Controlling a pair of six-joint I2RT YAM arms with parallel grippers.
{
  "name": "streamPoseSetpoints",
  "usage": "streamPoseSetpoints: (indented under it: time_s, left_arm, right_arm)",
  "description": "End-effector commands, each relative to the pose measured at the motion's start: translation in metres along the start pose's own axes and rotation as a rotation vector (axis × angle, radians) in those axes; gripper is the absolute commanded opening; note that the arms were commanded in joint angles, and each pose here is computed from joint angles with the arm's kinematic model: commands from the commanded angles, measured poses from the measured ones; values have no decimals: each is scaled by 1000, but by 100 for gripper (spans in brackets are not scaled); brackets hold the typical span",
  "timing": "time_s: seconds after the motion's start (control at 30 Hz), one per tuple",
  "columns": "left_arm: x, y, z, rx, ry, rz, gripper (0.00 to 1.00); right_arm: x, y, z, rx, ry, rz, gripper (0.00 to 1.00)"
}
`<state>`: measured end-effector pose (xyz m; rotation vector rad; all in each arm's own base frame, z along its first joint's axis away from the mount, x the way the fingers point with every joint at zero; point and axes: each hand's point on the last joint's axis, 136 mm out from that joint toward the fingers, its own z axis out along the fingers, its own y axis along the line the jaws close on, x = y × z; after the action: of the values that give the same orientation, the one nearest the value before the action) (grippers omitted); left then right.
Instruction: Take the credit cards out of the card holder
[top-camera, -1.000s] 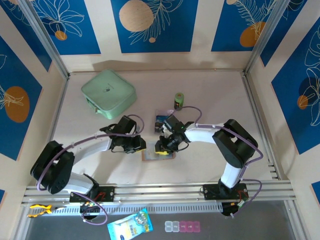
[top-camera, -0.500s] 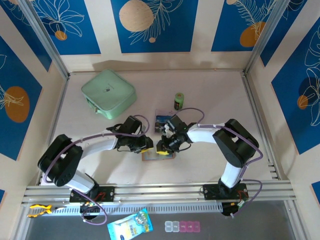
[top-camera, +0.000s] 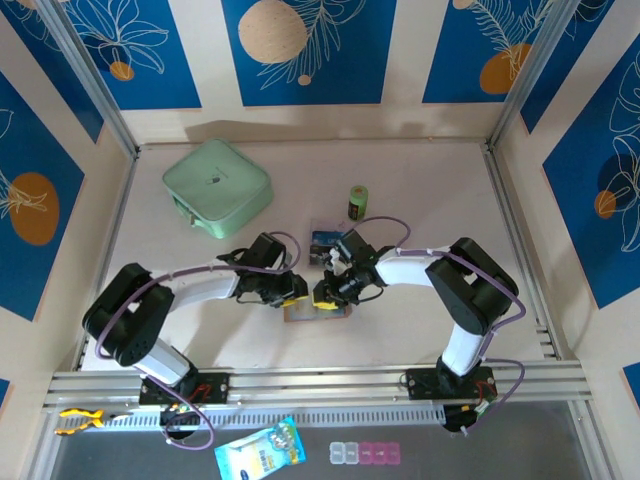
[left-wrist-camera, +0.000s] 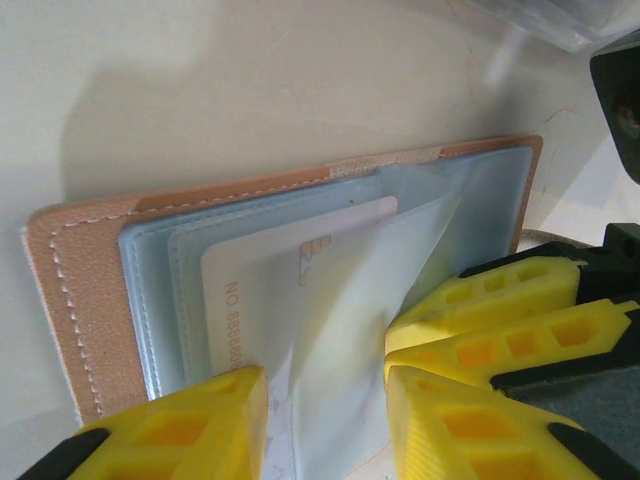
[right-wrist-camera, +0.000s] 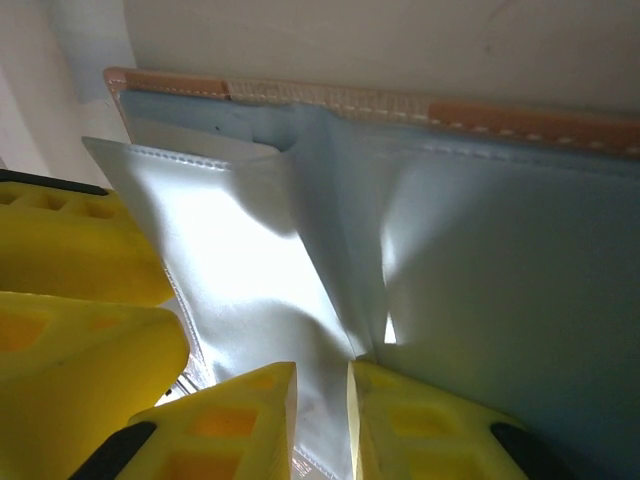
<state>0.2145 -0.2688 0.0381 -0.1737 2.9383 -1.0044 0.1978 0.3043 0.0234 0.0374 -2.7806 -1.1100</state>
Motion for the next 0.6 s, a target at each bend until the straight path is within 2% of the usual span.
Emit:
streamPoseSetpoints:
  time_s: [0.0, 0.2, 0.33, 0.57]
  left_arm:
    - [5, 7, 6, -13, 14, -11, 37]
    - [3, -3, 3, 24, 2, -5, 31]
    - [1, -12, -4, 38, -9, 5, 31]
    - [0, -33, -11, 74, -4, 33, 28]
  right_arm:
    - [6, -11, 3, 17, 17, 32, 21]
    - [7, -1, -5, -6, 1, 0, 21]
    - [7, 9, -18, -17, -34, -24, 30]
    - [8, 16, -45, 6, -99, -43, 31]
